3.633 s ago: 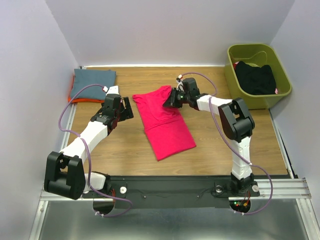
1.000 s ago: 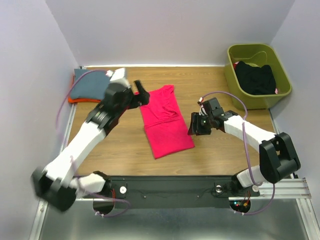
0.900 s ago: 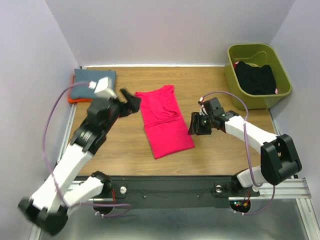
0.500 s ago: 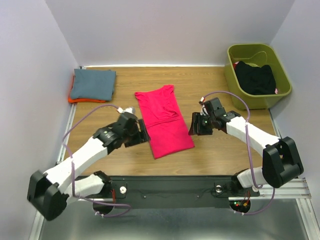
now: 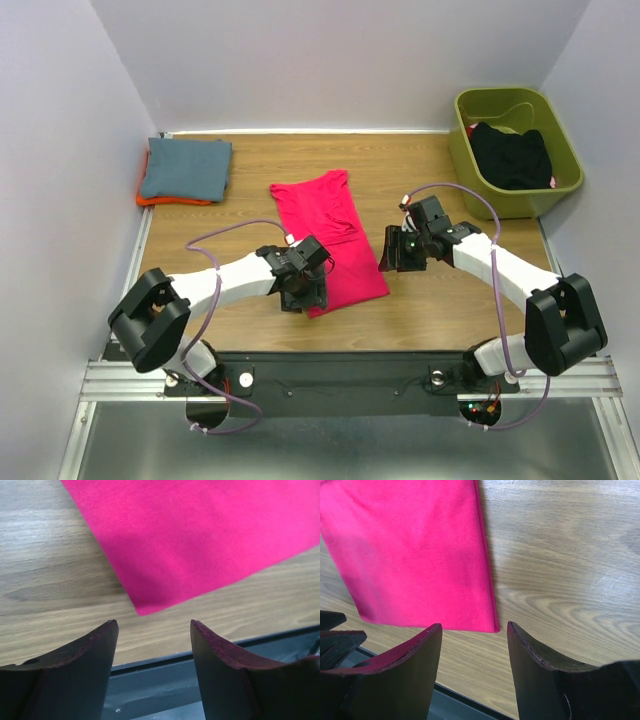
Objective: Fold and stack the t-shirts
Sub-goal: Fold the tshirt
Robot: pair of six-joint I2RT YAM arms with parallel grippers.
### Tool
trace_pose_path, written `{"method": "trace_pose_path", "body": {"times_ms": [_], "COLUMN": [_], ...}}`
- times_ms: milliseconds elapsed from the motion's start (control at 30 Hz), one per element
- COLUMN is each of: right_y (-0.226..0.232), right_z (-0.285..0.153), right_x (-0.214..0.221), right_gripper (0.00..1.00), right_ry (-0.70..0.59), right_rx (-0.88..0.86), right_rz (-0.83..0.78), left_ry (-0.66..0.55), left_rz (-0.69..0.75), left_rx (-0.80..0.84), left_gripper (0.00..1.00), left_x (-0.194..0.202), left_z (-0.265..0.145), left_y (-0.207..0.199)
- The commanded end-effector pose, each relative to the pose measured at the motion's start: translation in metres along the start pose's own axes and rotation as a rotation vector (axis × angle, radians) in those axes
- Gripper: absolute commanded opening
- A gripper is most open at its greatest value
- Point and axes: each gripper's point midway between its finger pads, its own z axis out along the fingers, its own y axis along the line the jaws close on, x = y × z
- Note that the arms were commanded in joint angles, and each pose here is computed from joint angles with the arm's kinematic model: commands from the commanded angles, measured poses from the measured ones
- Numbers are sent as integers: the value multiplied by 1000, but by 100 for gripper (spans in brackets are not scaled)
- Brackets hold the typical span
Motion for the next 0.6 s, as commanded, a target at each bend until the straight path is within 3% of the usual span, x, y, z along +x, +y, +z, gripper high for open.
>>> {"method": "trace_pose_path", "body": {"times_ms": [0, 167, 300, 567], "right_y": [1, 3, 3, -1], "right_z": [1, 3, 5, 10], "right_x": [3, 4, 4, 7], "right_gripper": [61, 61, 61, 61], "right_ry": [-2, 12, 16, 25], "right_rx": [8, -3, -7, 9], "right_rz": [-5, -14, -20, -27], "left_ry": [-8, 32, 91, 130], "left_rz": [-51, -59, -39, -13], "left_rx": [-17, -68, -107, -156], "left_gripper": [68, 63, 53, 50], "left_x": [-3, 5, 13, 14], "left_z": [1, 12, 27, 39], "left_y": [-2, 7, 12, 18]}}
